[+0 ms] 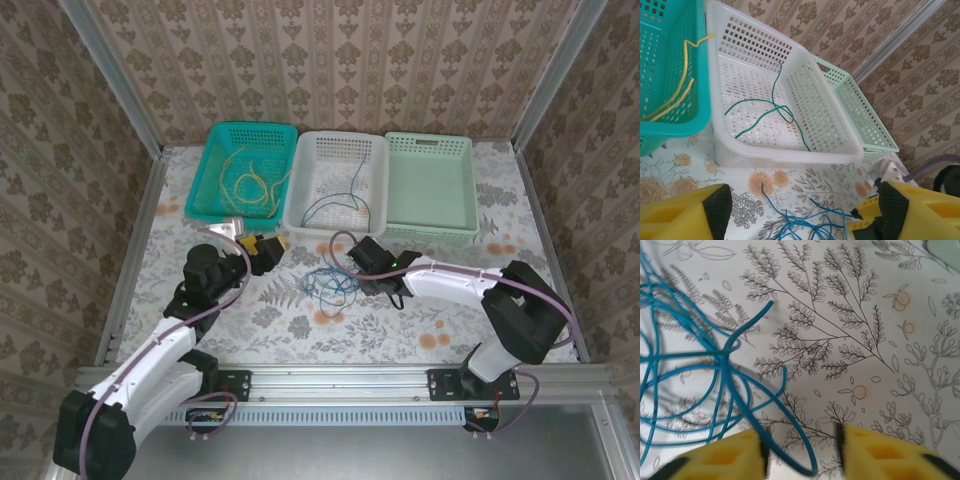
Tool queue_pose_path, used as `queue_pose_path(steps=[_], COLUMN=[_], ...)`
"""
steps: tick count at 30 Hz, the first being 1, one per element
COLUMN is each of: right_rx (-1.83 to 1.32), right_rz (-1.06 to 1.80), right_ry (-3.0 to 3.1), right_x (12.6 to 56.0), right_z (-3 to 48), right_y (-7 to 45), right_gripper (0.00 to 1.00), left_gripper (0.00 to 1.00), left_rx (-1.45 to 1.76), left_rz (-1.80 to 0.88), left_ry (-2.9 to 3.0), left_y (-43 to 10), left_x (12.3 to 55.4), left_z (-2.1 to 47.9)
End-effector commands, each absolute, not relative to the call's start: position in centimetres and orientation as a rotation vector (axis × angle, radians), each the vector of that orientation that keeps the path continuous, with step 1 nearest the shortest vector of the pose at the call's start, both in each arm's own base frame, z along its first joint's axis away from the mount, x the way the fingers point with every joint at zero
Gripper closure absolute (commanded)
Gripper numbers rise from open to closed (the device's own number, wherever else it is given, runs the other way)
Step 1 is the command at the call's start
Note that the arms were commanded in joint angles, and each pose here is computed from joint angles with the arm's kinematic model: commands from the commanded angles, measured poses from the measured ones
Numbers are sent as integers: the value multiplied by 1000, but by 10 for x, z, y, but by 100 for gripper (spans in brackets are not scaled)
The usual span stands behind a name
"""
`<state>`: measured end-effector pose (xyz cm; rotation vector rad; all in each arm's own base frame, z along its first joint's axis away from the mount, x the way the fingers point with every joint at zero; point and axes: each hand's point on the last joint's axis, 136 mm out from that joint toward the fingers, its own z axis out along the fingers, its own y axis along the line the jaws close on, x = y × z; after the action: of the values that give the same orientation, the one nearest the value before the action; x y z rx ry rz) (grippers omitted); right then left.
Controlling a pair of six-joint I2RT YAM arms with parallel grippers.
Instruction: Untangle the cables
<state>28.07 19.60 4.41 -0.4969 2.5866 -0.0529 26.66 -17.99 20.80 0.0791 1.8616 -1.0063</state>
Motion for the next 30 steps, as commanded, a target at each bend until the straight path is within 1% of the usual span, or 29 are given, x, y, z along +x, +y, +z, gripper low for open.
queue_pose_path(steps=[1,4,5,6,9,10,17,23,30], right_rx=[-477,-489,-499,-504,-514,-506,-585,-611,-561], right_rz=[-35,54,76,97,163,205,409,396,398], right_ry=[2532,2508,2500,2490,2476,2449,2411,2388,2338], right_x=[295,289,286,283,275,273,256,255,255], right_z=[58,70,74,80,92,104,132,143,159], right_y=[202,210,212,214,217,218,240,243,238], right_gripper=[78,96,99,100,100,100,100,100,100], left_gripper=[20,20,20,20,20,21,25,28,33], left_rx=[58,74,88,102,163,189,304,379,361], left_rz=[-1029,-1042,-1052,-1061,-1091,-1101,-1187,-1247,-1160], left_ry=[1879,1906,1911,1920,1935,1945,1974,1971,2109], left_y=[-184,-192,-197,-202,-221,-228,-270,-300,-299], left_x=[265,264,263,262,260,259,260,261,266], left_z=[202,197,196,194,192,190,189,191,157])
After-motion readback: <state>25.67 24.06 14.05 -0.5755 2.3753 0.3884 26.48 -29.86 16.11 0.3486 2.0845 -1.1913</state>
